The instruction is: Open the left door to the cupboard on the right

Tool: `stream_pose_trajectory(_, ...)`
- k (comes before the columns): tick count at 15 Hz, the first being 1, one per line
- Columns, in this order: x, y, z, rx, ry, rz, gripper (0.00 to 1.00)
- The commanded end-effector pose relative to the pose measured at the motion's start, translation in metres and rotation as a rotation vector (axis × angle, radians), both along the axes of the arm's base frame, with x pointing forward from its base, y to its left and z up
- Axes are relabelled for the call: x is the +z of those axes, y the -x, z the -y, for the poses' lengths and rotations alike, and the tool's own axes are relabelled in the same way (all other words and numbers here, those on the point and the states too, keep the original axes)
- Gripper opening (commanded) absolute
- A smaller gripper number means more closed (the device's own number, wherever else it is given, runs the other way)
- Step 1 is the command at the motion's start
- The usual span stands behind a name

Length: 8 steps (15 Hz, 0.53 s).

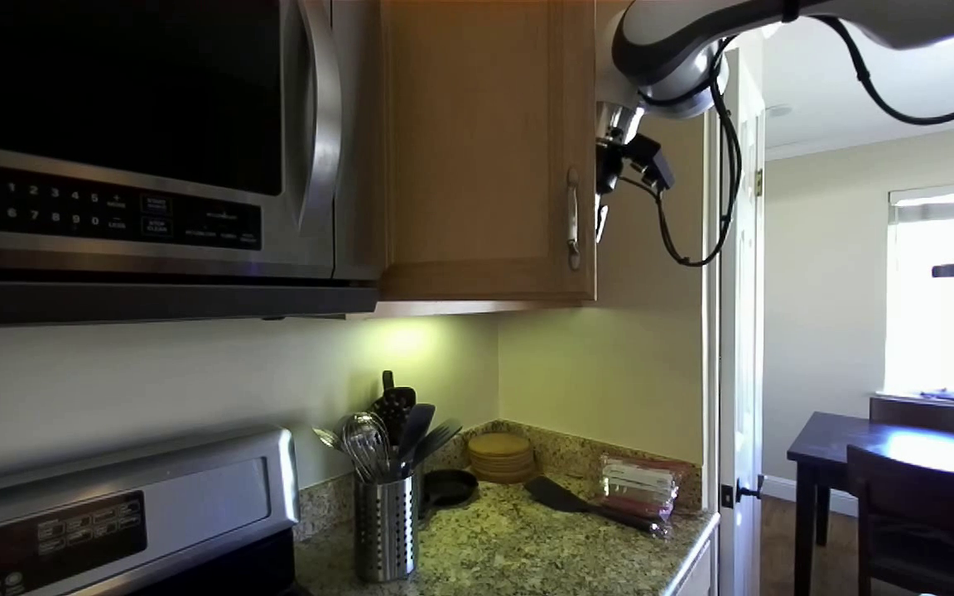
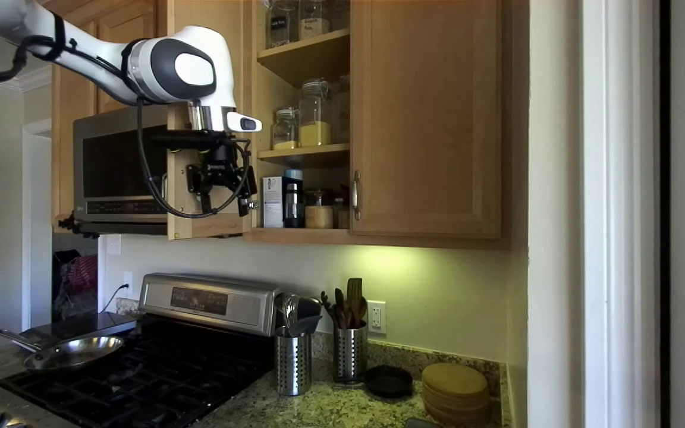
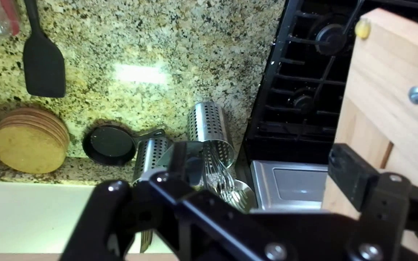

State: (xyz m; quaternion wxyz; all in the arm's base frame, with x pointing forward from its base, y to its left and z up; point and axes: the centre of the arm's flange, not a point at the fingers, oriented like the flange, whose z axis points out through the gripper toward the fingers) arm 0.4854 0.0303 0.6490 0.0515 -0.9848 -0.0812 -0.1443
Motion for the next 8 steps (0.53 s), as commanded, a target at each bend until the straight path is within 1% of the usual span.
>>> stream_pose_trajectory(1,0.014,0.020,-0.026,0.122,-0.019,0.030,1.00)
stream_pose_trajectory(5,0.019,0.025,-0.047,0.202,-0.031,0.046,1.00)
stream_pose_trajectory(8,0.015,0.022,-0.048,0.199,-0.037,0.040,1.00)
